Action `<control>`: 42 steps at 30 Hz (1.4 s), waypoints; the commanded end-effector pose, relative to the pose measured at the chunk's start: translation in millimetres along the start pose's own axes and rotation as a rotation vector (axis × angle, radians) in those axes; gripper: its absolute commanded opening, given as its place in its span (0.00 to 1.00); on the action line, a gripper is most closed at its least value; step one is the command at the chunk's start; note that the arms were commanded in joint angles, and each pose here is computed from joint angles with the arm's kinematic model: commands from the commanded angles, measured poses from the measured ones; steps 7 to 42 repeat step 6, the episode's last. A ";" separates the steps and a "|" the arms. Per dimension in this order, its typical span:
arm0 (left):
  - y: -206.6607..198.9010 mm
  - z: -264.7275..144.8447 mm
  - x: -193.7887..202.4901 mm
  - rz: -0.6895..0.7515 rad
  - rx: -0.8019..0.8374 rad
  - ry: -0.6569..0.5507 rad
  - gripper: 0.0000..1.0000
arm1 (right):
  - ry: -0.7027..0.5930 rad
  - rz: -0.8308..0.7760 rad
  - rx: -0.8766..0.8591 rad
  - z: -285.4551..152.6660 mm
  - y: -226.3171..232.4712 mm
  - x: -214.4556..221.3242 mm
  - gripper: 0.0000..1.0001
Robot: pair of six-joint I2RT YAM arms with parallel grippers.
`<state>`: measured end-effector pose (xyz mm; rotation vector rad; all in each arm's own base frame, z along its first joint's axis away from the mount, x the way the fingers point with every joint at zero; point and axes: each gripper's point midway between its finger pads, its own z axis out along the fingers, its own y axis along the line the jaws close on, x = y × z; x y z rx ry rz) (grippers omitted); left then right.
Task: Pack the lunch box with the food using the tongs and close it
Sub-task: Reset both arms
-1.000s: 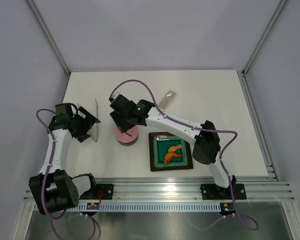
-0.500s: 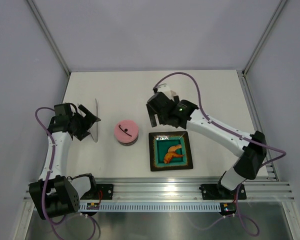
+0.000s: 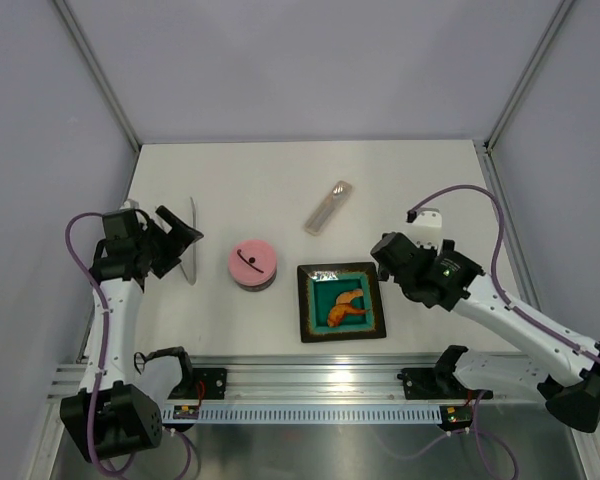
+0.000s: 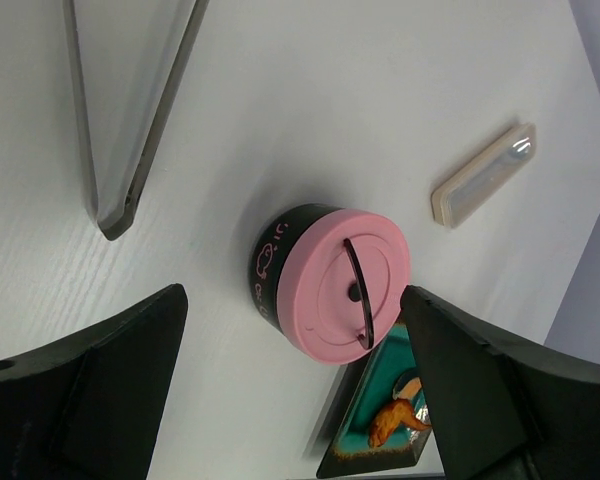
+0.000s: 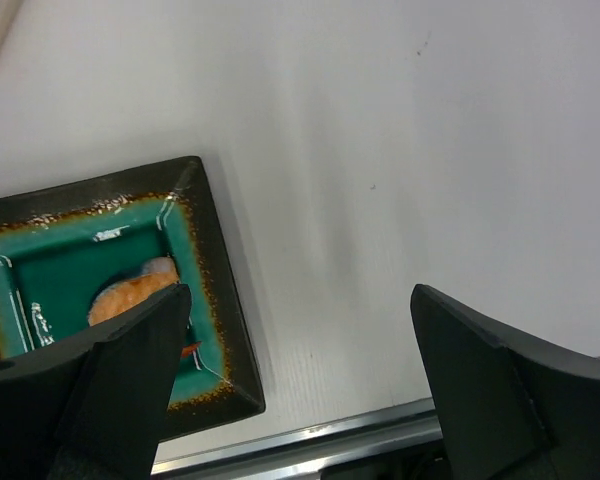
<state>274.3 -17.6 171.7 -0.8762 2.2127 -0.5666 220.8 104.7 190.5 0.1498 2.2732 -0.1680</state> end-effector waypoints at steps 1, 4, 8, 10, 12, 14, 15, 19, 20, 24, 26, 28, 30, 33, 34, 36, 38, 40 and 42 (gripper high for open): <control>-29.8 -16.8 -9.3 0.052 0.111 -0.041 0.93 | -0.019 0.124 0.096 -1.5 -27.7 9.8 1.00; -38.9 -26.8 -12.1 0.072 0.136 -0.067 0.93 | 0.001 0.146 0.100 0.2 -31.2 20.7 1.00; -46.9 -32.3 -11.4 0.090 0.156 -0.067 0.93 | 0.007 0.149 0.103 0.9 -31.4 23.0 0.99; -46.9 -32.3 -11.4 0.090 0.156 -0.067 0.93 | 0.007 0.149 0.103 0.9 -31.4 23.0 0.99; -46.9 -32.3 -11.4 0.090 0.156 -0.067 0.93 | 0.007 0.149 0.103 0.9 -31.4 23.0 0.99; -46.9 -32.3 -11.4 0.090 0.156 -0.067 0.93 | 0.007 0.149 0.103 0.9 -31.4 23.0 0.99; -46.9 -32.3 -11.4 0.090 0.156 -0.067 0.93 | 0.007 0.149 0.103 0.9 -31.4 23.0 0.99; -46.9 -32.3 -11.4 0.090 0.156 -0.067 0.93 | 0.007 0.149 0.103 0.9 -31.4 23.0 0.99; -46.9 -32.3 -11.4 0.090 0.156 -0.067 0.93 | 0.007 0.149 0.103 0.9 -31.4 23.0 0.99; -46.9 -32.3 -11.4 0.090 0.156 -0.067 0.93 | 0.007 0.149 0.103 0.9 -31.4 23.0 0.99; -46.9 -32.3 -11.4 0.090 0.156 -0.067 0.93 | 0.007 0.149 0.103 0.9 -31.4 23.0 0.99; -46.9 -32.3 -11.4 0.090 0.156 -0.067 0.93 | 0.007 0.149 0.103 0.9 -31.4 23.0 0.99; -46.9 -32.3 -11.4 0.090 0.156 -0.067 0.93 | 0.007 0.149 0.103 0.9 -31.4 23.0 0.99; -46.9 -32.3 -11.4 0.090 0.156 -0.067 0.93 | 0.007 0.149 0.103 0.9 -31.4 23.0 0.99; -46.9 -32.3 -11.4 0.090 0.156 -0.067 0.93 | 0.007 0.149 0.103 0.9 -31.4 23.0 0.99; -46.9 -32.3 -11.4 0.090 0.156 -0.067 0.93 | 0.007 0.149 0.103 0.9 -31.4 23.0 0.99; -46.9 -32.3 -11.4 0.090 0.156 -0.067 0.93 | 0.007 0.149 0.103 0.9 -31.4 23.0 0.99; -46.9 -32.3 -11.4 0.090 0.156 -0.067 0.93 | 0.007 0.149 0.103 0.9 -31.4 23.0 0.99; -46.9 -32.3 -11.4 0.090 0.156 -0.067 0.93 | 0.007 0.149 0.103 0.9 -31.4 23.0 0.99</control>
